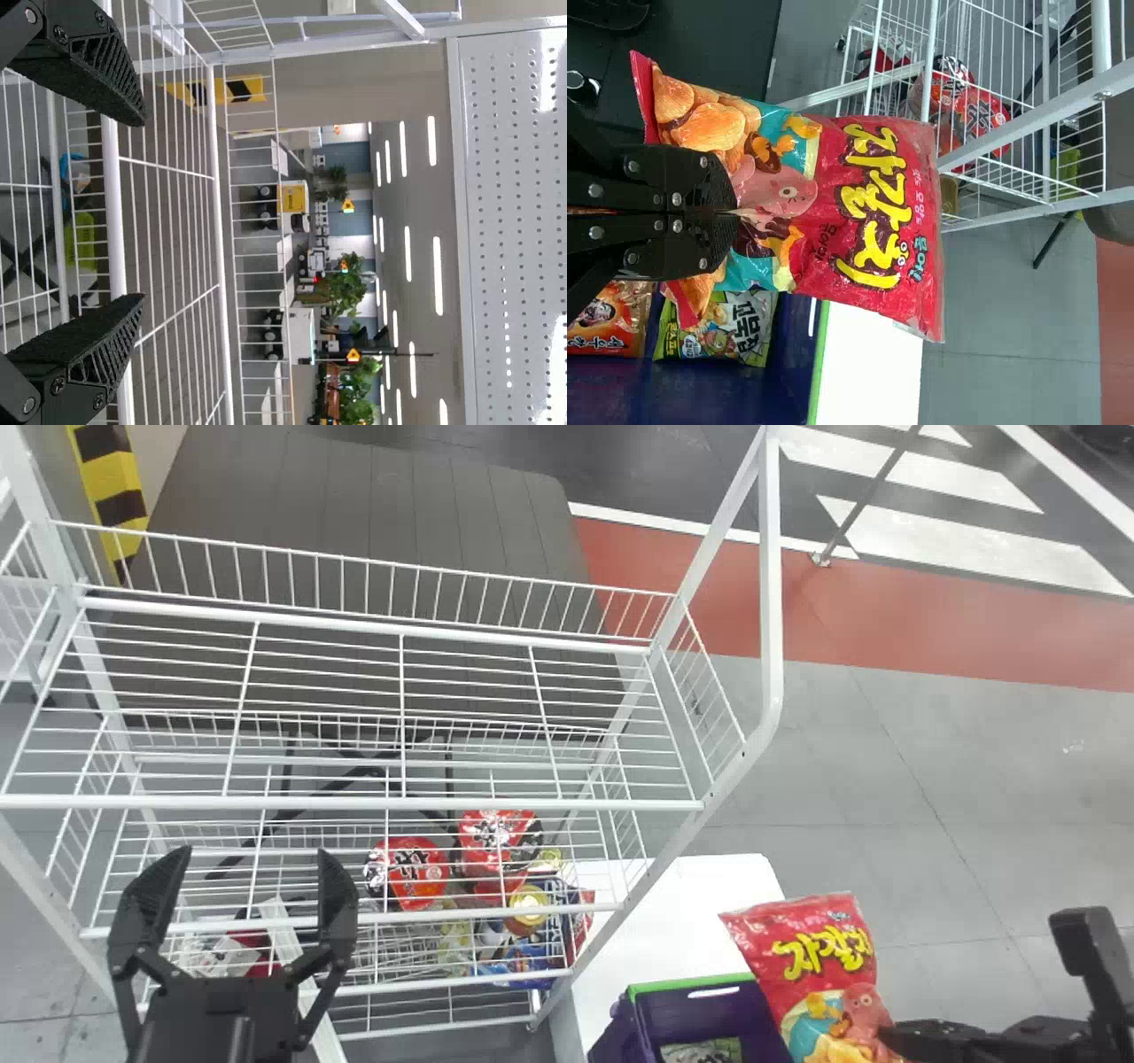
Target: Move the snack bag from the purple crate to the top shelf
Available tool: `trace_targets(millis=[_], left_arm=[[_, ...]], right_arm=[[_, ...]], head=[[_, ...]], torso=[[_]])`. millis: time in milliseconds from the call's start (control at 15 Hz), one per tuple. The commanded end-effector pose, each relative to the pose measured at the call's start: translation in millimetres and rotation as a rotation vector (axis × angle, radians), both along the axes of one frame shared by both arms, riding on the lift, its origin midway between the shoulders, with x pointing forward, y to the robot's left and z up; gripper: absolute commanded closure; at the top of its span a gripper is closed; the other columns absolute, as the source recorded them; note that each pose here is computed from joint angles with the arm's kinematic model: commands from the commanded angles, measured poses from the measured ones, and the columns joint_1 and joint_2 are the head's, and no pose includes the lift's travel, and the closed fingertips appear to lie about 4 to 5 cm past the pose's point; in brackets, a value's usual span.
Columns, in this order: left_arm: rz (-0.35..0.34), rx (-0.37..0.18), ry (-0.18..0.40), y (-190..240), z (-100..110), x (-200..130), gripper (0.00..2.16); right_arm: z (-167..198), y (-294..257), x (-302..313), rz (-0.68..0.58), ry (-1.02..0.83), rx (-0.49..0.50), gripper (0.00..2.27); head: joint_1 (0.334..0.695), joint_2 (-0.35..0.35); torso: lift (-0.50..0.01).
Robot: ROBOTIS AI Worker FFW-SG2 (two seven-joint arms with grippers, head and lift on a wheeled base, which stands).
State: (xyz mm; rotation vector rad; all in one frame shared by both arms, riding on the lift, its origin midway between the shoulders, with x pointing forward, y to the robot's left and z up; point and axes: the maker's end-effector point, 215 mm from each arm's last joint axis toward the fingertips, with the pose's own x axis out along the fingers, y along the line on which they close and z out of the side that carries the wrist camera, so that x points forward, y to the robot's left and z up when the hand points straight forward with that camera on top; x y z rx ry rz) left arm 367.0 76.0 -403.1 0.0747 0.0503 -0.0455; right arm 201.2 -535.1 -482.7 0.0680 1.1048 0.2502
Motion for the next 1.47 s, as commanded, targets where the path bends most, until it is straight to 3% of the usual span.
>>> trace_targets(millis=[0,933,1400], left_arm=[[0.000,0.001,0.001,0.2,-0.8,-0.1,0.12],[-0.004,0.001,0.005,-2.1,-3.6,1.3,0.12],[0.006,0.007,0.016,0.5,-7.0,0.7,0.12]], right_arm=[[-0.4,1.3,-0.5,0.003,0.002,0.004,1.77],[14.0,-0.5,3.9,-0.019,-0.054,0.032,1.77],[115.5,51.5,55.3,0.063,-0.387,0.091,1.77]], head=[[0.695,-0.350],[0.695,-0.350],[0.695,-0.350]], torso=[[-0.003],[0.004],[0.004]])
